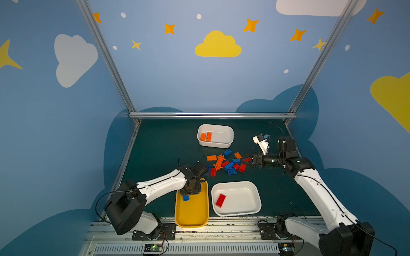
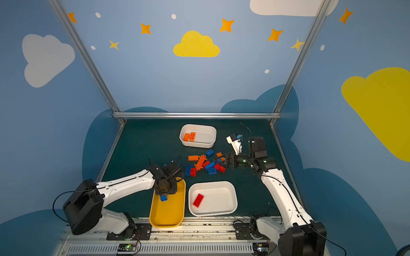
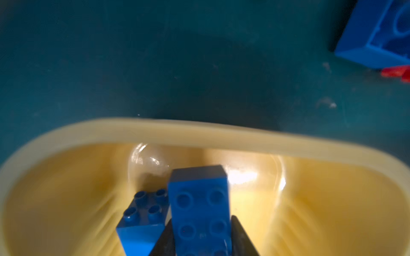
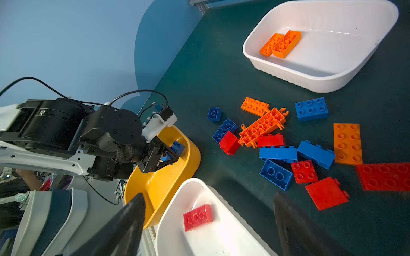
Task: Sort the legos into containers by color
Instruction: 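Carry the blue brick into the yellow bin and open the left gripper, then move the left gripper to a small blue brick and grasp it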
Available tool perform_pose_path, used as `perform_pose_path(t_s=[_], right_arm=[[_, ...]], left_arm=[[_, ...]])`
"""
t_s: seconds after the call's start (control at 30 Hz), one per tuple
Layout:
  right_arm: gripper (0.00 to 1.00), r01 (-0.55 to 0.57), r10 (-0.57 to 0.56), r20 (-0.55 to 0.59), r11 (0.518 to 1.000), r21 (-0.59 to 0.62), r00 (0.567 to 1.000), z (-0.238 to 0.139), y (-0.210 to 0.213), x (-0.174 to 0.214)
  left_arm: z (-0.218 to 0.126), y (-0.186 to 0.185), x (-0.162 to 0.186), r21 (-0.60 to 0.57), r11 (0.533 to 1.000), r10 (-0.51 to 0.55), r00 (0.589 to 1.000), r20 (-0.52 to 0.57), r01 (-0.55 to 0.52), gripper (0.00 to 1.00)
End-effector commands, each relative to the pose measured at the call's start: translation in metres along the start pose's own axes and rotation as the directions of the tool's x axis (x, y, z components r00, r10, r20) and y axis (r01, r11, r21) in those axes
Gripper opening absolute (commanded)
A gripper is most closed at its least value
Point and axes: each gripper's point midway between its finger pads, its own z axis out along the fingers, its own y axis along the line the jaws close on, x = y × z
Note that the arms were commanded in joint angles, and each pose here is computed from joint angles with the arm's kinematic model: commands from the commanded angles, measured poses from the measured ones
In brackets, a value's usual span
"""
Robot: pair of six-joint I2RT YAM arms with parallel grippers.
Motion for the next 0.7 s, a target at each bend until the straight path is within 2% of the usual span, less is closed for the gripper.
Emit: perform_pose_path(t_s=[0.0, 0.2, 0.37, 0.53, 0.67], right_arm=[[0.89, 0.034, -0.034, 0.01, 0.999, -0.006, 0.999, -0.004, 0.007, -0.007], [0.89, 0.038, -0.037, 0.014, 0.999, -0.01, 0.999, -0.003, 0.006, -0.009], [0.89, 0.038, -0.037, 0.015, 0.999, -0.019, 0.999, 0.0, 0.004, -0.011], [0.89, 0.044, -0.044, 0.022, 0.999, -0.022, 0.999, 0.002, 0.003, -0.014], [0.89, 0.043, -0.043, 0.022, 0.999, -0.027, 0.999, 0.004, 0.001, -0.016]], left_arm=[[-0.018, 0.003, -0.01, -0.006, 1.0, -0.015, 0.999, 0.041, 0.016, 0.5], [-0.053, -0.002, -0.018, 0.014, 1.0, 0.019, 0.998, 0.061, -0.02, 0.62], [-0.078, -0.022, -0.059, 0.046, 0.993, 0.099, 0.98, 0.172, -0.109, 0.72], [-0.074, -0.033, -0.103, 0.062, 0.991, 0.109, 0.979, 0.175, -0.121, 0.77], [-0.056, -0.042, -0.124, 0.062, 0.996, 0.056, 0.99, 0.127, -0.065, 0.78]])
